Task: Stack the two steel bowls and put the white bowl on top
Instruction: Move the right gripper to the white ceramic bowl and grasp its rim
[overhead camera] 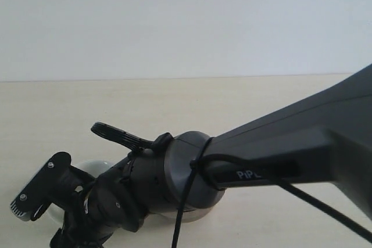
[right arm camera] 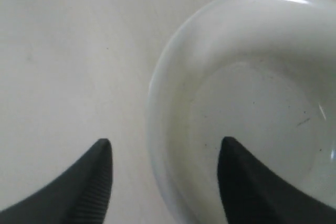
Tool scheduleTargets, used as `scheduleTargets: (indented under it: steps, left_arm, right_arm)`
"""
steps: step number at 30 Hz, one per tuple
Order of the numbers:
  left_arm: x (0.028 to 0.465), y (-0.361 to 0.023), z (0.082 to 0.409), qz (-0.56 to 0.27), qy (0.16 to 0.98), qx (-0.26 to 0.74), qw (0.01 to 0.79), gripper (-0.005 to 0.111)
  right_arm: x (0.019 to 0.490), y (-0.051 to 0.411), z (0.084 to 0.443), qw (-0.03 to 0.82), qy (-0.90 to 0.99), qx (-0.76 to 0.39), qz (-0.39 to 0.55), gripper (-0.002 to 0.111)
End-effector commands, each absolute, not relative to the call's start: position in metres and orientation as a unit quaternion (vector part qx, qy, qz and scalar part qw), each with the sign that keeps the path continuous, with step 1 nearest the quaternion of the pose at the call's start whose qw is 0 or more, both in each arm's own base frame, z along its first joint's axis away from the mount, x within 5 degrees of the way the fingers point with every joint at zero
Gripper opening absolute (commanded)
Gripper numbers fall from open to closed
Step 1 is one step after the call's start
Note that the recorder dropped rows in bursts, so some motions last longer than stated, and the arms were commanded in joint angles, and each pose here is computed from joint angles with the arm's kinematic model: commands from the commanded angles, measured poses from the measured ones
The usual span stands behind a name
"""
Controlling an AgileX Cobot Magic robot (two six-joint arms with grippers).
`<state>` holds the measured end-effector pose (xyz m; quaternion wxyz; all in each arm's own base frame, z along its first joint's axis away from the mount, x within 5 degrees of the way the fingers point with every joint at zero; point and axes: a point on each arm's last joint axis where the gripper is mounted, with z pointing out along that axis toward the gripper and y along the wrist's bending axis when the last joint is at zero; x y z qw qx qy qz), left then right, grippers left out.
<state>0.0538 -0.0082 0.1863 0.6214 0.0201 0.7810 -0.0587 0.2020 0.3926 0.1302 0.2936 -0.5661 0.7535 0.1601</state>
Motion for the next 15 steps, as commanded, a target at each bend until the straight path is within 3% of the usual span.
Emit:
scheduleTargets:
  steps: [1, 3, 4, 15]
  left_arm:
    - [0.054, -0.008, 0.185, -0.057, 0.781, 0.020, 0.621, 0.032]
    - [0.054, -0.008, 0.185, -0.057, 0.781, 0.020, 0.621, 0.032]
    - [0.054, -0.008, 0.185, -0.057, 0.781, 0.020, 0.621, 0.032]
    - [0.054, -0.008, 0.185, -0.057, 0.781, 0.020, 0.621, 0.032]
  right_arm:
    - [0.202, 0.394, 0.134, 0.304, 0.740, -0.578, 0.157, 0.021]
    - [0.202, 0.394, 0.134, 0.307, 0.731, -0.591, 0.152, 0.002]
    - [0.202, 0.394, 0.134, 0.307, 0.729, -0.593, 0.151, 0.000]
    - [0.188, 0.401, 0.149, 0.329, 0.681, -0.637, 0.147, 0.000]
